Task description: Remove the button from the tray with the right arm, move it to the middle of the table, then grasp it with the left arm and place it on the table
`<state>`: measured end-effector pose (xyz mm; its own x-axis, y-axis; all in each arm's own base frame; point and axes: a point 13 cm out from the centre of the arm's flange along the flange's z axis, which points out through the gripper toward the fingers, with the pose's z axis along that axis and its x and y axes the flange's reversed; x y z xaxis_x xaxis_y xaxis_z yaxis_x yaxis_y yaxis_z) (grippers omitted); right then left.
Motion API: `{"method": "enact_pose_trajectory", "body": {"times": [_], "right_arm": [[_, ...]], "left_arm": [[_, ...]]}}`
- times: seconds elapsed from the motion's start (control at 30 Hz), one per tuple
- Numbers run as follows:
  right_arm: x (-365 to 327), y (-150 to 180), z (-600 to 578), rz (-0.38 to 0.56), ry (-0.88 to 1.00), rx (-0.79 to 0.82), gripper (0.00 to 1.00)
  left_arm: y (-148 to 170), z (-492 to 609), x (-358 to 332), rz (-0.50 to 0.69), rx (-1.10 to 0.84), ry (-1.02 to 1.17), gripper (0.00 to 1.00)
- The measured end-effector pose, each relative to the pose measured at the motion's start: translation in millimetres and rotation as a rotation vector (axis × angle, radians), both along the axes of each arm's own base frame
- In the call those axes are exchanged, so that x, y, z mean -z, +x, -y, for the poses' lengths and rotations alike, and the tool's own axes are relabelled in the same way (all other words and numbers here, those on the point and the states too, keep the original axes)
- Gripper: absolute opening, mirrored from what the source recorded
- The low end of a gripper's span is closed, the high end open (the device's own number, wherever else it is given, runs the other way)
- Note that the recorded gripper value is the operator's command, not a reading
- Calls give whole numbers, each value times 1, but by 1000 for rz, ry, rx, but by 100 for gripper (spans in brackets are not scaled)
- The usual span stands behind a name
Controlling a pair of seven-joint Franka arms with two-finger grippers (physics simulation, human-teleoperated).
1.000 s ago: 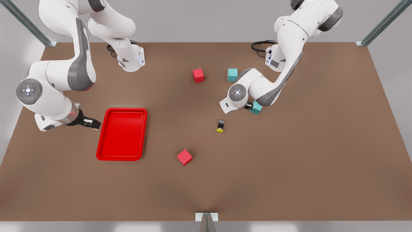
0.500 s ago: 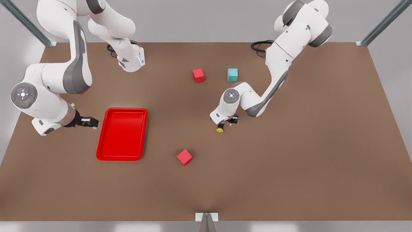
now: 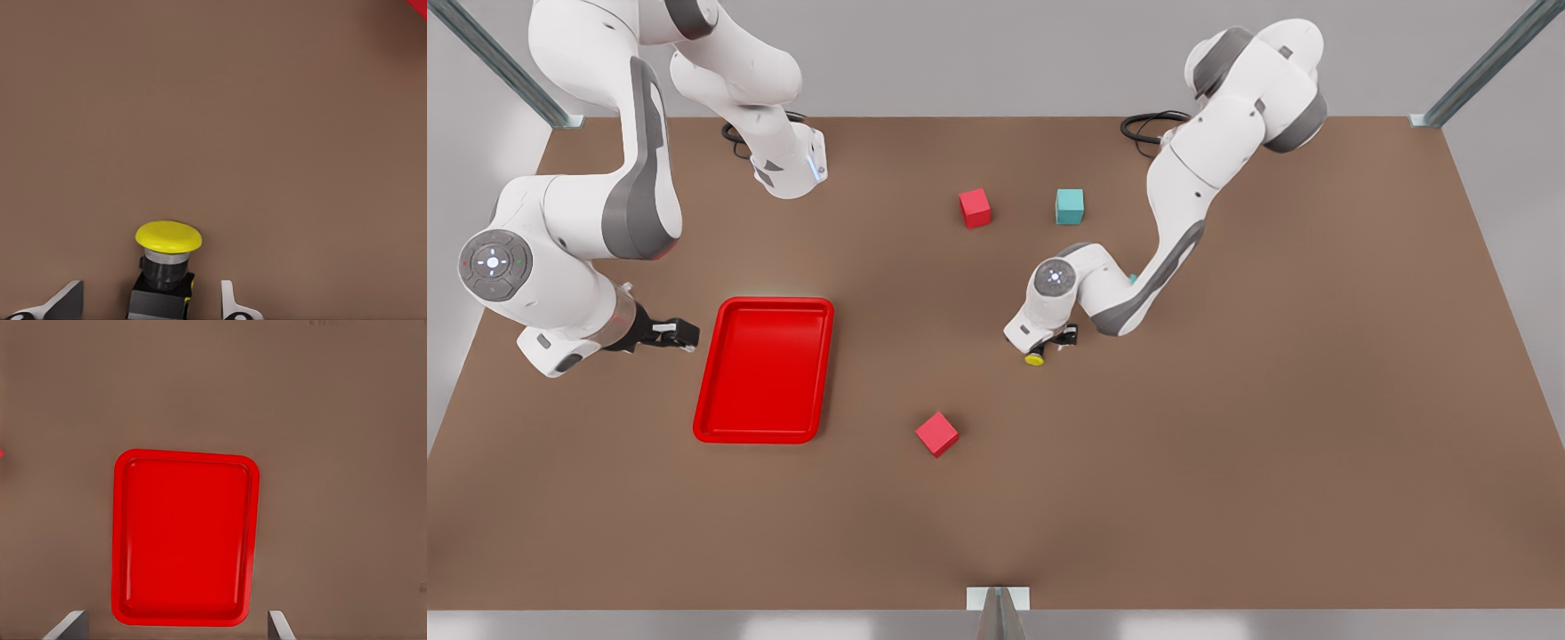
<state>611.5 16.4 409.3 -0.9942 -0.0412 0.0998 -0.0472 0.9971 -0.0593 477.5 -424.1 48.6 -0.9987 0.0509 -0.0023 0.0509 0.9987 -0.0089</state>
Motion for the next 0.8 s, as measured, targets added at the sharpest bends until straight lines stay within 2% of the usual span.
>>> {"method": "enact_pose_trajectory", "body": {"times": [0.1, 0.13, 0.2, 0.23, 0.43, 0.5, 0.6, 0.67, 0.8], "right_arm": [[0, 0, 0, -2, 1, -10, 100], [0, 0, 0, -2, 1, -13, 100], [0, 0, 0, -3, 1, -18, 100], [0, 0, 0, -3, 1, -21, 100], [0, -1, 0, -4, 3, -33, 100], [0, -1, 0, -5, 3, -37, 100], [1, -1, -1, -6, 3, -42, 100], [1, -1, -1, -7, 4, -45, 100], [1, -1, -1, -7, 4, -50, 100]], "left_arm": [[0, 0, 1, 0, -23, -1, 100], [0, 0, 2, 0, -29, 0, 93], [-1, 0, 3, -1, -42, 0, 70], [-1, 0, 3, -1, -48, 0, 67], [1, 1, 8, -7, -83, -3, 61], [0, 2, 9, -9, -92, -3, 50], [0, 2, 10, -9, -104, -2, 47], [0, 1, 10, -9, -111, 0, 40], [3, 1, 8, -3, -127, -1, 40]]}}
